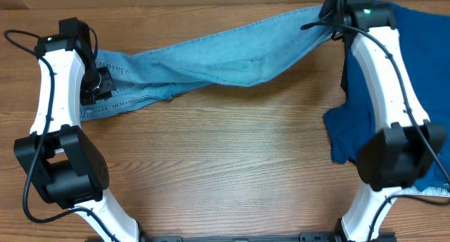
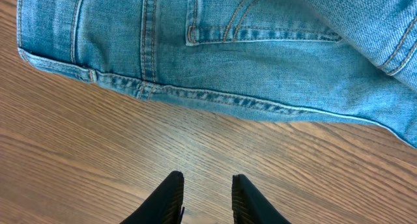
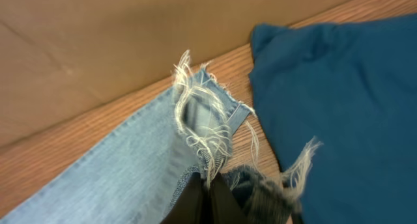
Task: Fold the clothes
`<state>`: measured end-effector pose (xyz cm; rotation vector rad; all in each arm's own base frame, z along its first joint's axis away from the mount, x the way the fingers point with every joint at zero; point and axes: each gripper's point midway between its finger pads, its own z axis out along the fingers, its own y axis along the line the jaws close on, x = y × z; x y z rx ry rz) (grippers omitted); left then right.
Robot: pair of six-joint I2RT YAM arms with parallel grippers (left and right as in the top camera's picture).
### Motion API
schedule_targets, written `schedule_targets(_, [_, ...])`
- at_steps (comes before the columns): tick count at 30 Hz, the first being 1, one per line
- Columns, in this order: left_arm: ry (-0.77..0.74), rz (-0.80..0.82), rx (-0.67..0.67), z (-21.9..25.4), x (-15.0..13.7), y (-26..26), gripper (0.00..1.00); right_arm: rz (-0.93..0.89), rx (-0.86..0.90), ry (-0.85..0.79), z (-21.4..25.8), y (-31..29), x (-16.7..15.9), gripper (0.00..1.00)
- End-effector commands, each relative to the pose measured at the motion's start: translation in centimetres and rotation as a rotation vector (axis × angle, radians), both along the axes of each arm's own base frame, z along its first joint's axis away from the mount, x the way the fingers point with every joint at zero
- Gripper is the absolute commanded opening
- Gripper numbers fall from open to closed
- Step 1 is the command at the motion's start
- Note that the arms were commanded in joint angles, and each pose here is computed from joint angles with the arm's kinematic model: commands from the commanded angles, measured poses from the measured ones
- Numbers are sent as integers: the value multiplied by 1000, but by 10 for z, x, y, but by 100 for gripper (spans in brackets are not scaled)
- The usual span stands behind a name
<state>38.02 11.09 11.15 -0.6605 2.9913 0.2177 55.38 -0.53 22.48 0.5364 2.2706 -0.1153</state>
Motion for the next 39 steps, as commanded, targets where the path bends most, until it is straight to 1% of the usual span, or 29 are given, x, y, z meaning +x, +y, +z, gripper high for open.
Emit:
schedule_targets(1, [-8,-16,-9,2,3,-2,28,-51,-13,-9,-14,-17,15,4])
schedule_targets(3, [-8,-16,-9,2,3,-2,28,-87,-14,-15,-15,-31,16,4])
schedule_targets(6, [-10,-16,-8,2,3,-2,28,-118,-14,-23,2,-49,11,4])
schedule_targets(11, [-17,-16,-6,2,5,-2,28,-154,-13,-17,53,-72,-9,4])
schedule_targets(15, [-16,-16,-7,2,4,-2,28,-149,-19,7,81,-71,-31,4])
schedule_targets(18, [-16,-16,-7,2,4,-2,28,-148,-19,23,93,-70,-43,4])
schedule_targets(22, [-20,-16,-5,2,5,-2,28,-141,-12,31,92,-69,-45,4])
schedule_targets(27, [-35,-15,-2,2,9,-1,28,-106,26,41,76,-60,-33,4])
schedule_targets(29, [-39,-15,-1,2,10,-1,28,-56,51,79,52,-52,-19,4])
schedule_targets(31, [-39,-16,-1,2,10,0,28,-49,53,107,30,-51,-8,4])
schedule_targets(34, [-39,-16,-1,2,10,-1,28,-5,46,110,2,-48,17,4])
schedule_targets(37, [-38,-15,-1,2,10,-1,26,-4,46,44,-24,-49,54,4])
schedule_targets(39, [-38,-15,-2,2,10,-1,26,-14,56,29,-37,-50,65,4])
